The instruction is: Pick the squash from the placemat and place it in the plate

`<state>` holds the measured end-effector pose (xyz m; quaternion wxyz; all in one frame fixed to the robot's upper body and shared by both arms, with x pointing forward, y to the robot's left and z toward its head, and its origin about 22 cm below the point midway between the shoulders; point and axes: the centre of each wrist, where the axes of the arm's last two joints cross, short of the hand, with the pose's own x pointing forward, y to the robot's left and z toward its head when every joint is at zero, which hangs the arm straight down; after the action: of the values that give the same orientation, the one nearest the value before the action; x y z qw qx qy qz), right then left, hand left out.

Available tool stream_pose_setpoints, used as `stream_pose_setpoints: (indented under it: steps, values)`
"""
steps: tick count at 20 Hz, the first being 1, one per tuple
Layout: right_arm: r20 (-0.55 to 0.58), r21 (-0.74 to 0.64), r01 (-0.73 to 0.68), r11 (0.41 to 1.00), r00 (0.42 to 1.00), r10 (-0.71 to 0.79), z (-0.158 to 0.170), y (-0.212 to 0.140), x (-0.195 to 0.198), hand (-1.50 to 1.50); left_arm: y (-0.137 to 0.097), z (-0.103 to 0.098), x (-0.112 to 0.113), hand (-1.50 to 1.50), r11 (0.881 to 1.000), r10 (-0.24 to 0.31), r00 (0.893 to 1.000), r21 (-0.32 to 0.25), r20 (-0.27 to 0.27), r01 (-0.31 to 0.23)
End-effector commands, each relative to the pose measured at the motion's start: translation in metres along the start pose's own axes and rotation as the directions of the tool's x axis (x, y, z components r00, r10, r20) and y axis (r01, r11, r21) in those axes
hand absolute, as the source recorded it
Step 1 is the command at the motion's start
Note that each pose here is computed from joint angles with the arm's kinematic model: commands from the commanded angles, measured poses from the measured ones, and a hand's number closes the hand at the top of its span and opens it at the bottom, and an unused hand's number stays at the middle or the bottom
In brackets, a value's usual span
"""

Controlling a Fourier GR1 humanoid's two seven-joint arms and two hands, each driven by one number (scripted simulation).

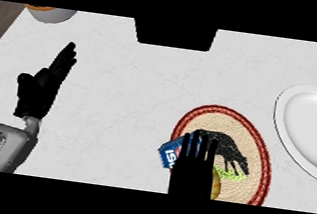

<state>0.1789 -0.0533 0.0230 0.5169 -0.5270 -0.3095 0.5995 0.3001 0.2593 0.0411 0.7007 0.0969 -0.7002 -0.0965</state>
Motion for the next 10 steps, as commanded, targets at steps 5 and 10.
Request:
stream_pose_setpoints:
  steps: [5,10]
  values:
    - [-0.097,0.041,-0.023,0.999,0.995,0.027,-0.007,0.027,-0.018,-1.50,0.006,-0.004,-0.001,0.00,1.000,0.002,1.000,-0.009,-0.017,-0.002]
    - [-0.051,-0.062,-0.048,0.997,0.998,0.045,-0.023,0.024,-0.026,1.50,0.013,-0.007,-0.007,0.00,1.000,-0.017,1.000,0.013,0.004,0.017]
